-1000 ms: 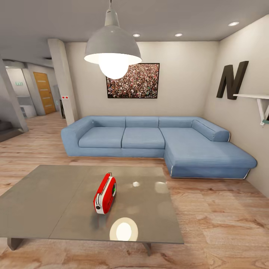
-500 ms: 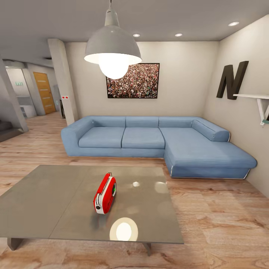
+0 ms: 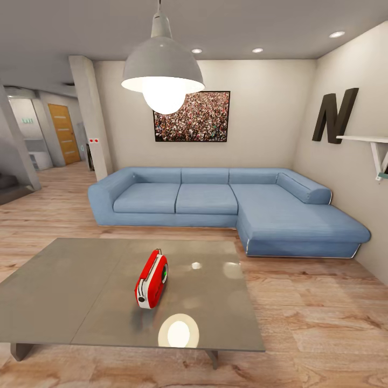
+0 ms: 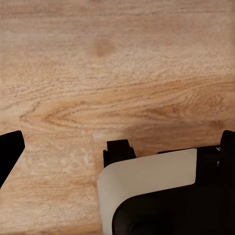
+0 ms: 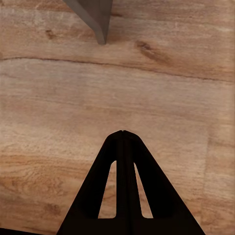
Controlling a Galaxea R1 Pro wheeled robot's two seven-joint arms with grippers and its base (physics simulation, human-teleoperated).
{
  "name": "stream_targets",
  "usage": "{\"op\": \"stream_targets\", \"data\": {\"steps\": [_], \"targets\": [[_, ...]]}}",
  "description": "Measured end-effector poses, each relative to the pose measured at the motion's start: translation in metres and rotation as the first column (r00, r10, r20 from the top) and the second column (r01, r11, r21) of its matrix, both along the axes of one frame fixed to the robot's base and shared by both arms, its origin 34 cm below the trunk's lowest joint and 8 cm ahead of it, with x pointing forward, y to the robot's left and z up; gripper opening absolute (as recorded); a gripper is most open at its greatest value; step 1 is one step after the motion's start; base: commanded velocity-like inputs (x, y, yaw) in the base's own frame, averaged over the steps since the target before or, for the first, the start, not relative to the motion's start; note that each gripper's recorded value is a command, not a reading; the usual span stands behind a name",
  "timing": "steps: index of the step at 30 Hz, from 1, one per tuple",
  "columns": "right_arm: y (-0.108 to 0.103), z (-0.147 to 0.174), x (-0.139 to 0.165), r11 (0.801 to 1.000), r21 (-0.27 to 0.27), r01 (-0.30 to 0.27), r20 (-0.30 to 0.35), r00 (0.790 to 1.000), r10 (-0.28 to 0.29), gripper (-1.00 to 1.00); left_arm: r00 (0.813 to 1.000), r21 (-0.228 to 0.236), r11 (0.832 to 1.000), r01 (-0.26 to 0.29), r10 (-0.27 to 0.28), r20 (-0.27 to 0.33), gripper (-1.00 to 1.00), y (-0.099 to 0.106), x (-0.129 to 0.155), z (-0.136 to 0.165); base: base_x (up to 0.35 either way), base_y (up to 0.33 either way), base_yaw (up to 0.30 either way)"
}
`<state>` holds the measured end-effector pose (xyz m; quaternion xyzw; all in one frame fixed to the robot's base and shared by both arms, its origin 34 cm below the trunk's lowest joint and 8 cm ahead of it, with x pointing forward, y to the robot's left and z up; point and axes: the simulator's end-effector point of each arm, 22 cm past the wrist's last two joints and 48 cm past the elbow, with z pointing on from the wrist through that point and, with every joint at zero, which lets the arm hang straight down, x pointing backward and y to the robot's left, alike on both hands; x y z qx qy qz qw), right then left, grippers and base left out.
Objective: Turn on the radio receiver that's on the table in the living room.
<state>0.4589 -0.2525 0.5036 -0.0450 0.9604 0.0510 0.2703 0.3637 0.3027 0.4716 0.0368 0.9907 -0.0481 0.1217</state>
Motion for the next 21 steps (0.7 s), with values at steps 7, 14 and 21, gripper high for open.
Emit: {"op": "stream_targets", "data": {"steps": [7, 14, 21], "targets": [[0.0, -0.0001, -0.0003, 1.0, 0.0, 0.0, -0.001, 1.0, 0.0, -1.0, 1.0, 0.0, 1.0, 0.0, 0.0, 0.0, 1.0, 0.0, 0.0001, 0.0, 0.0, 0.0, 0.0], [0.0, -0.0001, -0.0002, 1.0, 0.0, 0.0, 0.0, 1.0, 0.0, -1.0, 1.0, 0.0, 1.0, 0.0, 0.0, 0.0, 1.0, 0.0, 0.0001, 0.0, 0.0, 0.0, 0.0], [0.0, -0.0001, -0.0001, 1.0, 0.0, 0.0, 0.0, 1.0, 0.0, -1.0, 1.0, 0.0, 1.0, 0.0, 0.0, 0.0, 1.0, 0.0, 0.0001, 0.0, 0.0, 0.0, 0.0]]}}
